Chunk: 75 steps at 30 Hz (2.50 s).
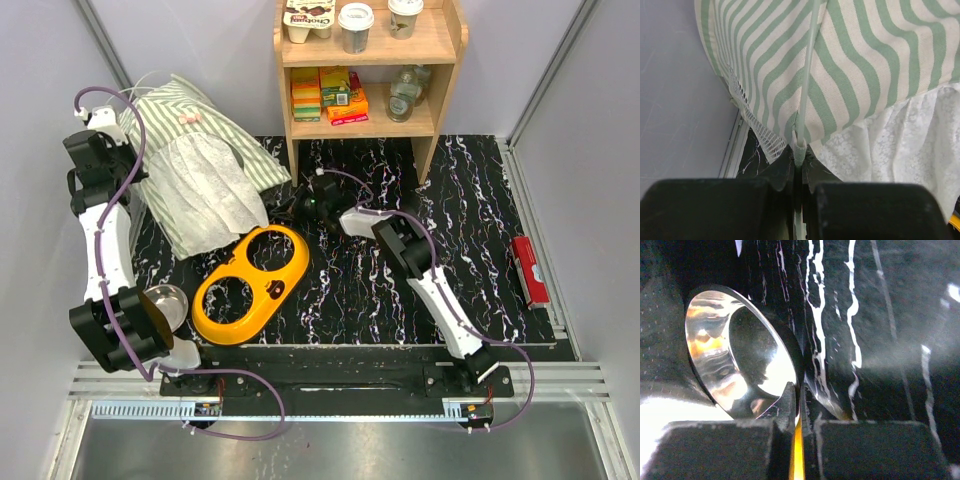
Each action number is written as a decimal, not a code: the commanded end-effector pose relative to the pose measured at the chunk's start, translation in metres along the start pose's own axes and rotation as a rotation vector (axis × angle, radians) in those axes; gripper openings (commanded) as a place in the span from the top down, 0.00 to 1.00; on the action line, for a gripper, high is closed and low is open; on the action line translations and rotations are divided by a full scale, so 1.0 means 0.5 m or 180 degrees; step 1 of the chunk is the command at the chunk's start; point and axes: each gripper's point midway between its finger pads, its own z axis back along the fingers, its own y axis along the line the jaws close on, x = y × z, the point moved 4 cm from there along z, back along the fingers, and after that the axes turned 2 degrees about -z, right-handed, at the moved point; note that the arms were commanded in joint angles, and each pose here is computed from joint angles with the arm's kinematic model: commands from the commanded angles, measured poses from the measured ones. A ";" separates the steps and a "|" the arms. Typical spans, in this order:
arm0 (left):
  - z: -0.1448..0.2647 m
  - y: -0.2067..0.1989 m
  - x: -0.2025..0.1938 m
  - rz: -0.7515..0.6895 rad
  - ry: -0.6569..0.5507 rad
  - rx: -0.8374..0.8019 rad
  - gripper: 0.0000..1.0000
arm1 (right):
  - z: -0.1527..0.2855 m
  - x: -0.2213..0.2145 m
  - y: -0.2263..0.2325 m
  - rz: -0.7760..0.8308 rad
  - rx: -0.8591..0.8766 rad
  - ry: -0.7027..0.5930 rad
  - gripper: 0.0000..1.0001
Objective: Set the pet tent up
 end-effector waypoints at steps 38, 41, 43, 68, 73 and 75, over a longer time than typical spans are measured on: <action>0.045 -0.028 -0.047 -0.0457 -0.0072 -0.0381 0.22 | 0.482 -0.005 0.121 0.2114 -0.0731 -0.0686 1.00; 0.083 -0.035 -0.031 -0.0492 -0.0092 -0.0373 0.13 | 0.462 -0.060 0.139 0.2347 -0.0746 -0.0347 1.00; 0.107 -0.039 -0.022 -0.0554 -0.0110 -0.0375 0.09 | 0.435 -0.104 0.152 0.2477 -0.0716 -0.0060 1.00; 0.216 -0.042 -0.251 -0.1382 0.1035 -0.0636 0.08 | 0.263 -0.146 0.051 0.2777 -0.1534 0.0602 1.00; 0.220 -0.045 -0.271 -0.1384 0.1073 -0.0668 0.08 | 0.250 -0.129 0.026 0.2938 -0.1774 0.0613 1.00; 0.221 -0.051 -0.268 -0.1344 0.1042 -0.0706 0.08 | 0.246 -0.145 0.031 0.2984 -0.1730 0.0696 1.00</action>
